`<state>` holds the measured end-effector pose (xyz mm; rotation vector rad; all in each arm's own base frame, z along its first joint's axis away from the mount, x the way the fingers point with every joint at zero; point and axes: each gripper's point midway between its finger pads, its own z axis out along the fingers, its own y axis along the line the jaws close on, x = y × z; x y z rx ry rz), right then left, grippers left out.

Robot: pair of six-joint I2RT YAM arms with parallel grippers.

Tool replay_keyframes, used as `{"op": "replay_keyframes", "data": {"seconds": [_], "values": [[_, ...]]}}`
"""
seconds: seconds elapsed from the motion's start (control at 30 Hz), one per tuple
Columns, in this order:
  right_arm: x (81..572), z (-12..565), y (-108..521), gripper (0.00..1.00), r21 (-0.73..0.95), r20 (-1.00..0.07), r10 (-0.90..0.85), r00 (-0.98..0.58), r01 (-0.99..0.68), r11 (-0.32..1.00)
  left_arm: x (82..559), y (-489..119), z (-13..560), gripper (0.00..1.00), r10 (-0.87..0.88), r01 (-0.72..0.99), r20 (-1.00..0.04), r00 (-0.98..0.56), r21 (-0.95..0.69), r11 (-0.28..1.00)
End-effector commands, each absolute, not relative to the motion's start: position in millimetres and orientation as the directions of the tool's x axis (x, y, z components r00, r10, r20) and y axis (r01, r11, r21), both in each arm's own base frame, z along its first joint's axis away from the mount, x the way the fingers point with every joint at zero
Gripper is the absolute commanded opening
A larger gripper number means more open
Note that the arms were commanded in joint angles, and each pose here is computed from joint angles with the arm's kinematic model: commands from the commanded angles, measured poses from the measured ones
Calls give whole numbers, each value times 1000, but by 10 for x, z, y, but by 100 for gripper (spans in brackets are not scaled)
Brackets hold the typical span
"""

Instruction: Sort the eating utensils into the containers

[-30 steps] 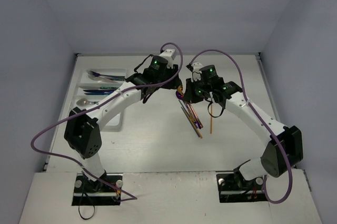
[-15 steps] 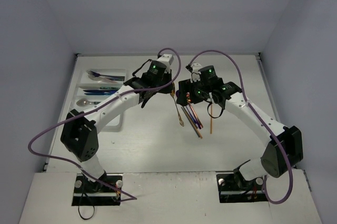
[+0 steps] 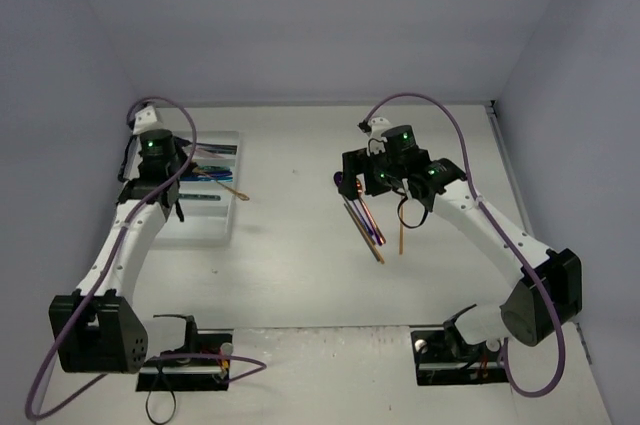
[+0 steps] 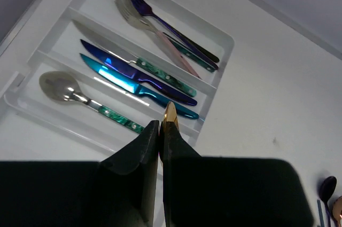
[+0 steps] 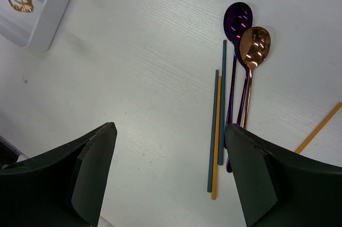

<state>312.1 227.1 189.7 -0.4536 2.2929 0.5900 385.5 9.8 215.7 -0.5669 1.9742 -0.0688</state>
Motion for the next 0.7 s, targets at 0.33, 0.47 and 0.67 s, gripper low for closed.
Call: {"op": "replay_keyframes", "data": {"seconds": [0.33, 0.47, 0.67], "values": [[3122, 1881, 2162, 80, 259, -736, -144, -661, -472, 843, 4321, 1238, 1866, 0, -554, -575, -825, -116, -399, 714], [3122, 1830, 2137, 80, 255, -729, -146, -668, -464, 848, 4427, 1262, 1688, 0, -567, -589, -811, -145, -390, 708], [3166, 1711, 2050, 80, 226, -715, -145, -684, -422, 878, 4358, 1261, 1518, 23, -571, -610, -803, -171, -369, 701]]}}
